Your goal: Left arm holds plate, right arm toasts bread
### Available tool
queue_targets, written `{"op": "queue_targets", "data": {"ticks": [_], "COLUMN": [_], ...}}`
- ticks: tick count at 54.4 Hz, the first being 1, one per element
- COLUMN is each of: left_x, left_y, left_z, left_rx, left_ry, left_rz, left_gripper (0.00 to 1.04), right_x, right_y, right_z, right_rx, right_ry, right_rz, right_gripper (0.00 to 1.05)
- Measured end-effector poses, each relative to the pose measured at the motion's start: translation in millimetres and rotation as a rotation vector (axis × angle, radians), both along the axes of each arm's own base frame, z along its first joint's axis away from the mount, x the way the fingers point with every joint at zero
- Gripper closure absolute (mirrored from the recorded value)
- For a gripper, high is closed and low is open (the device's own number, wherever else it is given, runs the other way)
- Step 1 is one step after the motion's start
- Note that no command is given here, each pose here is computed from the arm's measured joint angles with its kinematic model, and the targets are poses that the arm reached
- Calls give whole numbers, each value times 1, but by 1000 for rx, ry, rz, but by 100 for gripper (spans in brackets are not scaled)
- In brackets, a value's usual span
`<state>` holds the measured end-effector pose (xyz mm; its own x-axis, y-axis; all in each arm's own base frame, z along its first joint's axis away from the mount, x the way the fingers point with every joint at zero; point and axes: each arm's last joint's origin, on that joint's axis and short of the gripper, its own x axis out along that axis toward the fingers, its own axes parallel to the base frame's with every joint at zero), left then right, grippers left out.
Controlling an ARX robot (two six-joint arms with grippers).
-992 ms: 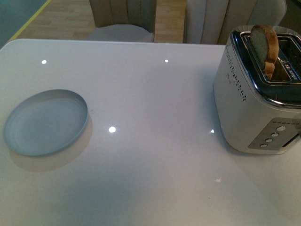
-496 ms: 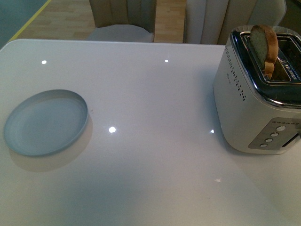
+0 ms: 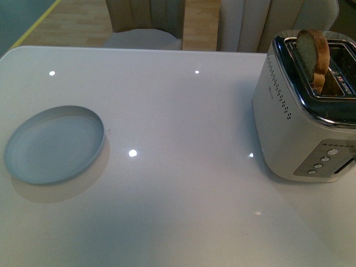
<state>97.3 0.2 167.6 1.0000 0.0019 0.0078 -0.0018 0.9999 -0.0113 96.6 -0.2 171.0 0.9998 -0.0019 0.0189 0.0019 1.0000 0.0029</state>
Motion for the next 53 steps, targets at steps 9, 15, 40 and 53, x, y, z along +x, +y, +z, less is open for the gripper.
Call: {"op": "queue_targets", "data": {"ticks": [9,15,40,53], "left_x": [0,0,0,0], "left_y": [0,0,0,0], "left_z": [0,0,0,0], "left_rx": [0,0,2,2], "left_ry": [0,0,0,0], "left_rz": [0,0,0,0], "left_gripper": [38,18,7,7], "right_x": [0,0,0,0], "right_y": [0,0,0,0], "right_z": [0,0,0,0], "right_rx": [0,0,0,0], "right_ry": [0,0,0,0], "right_rz": [0,0,0,0], "right_gripper": [9,9,9,9]}}
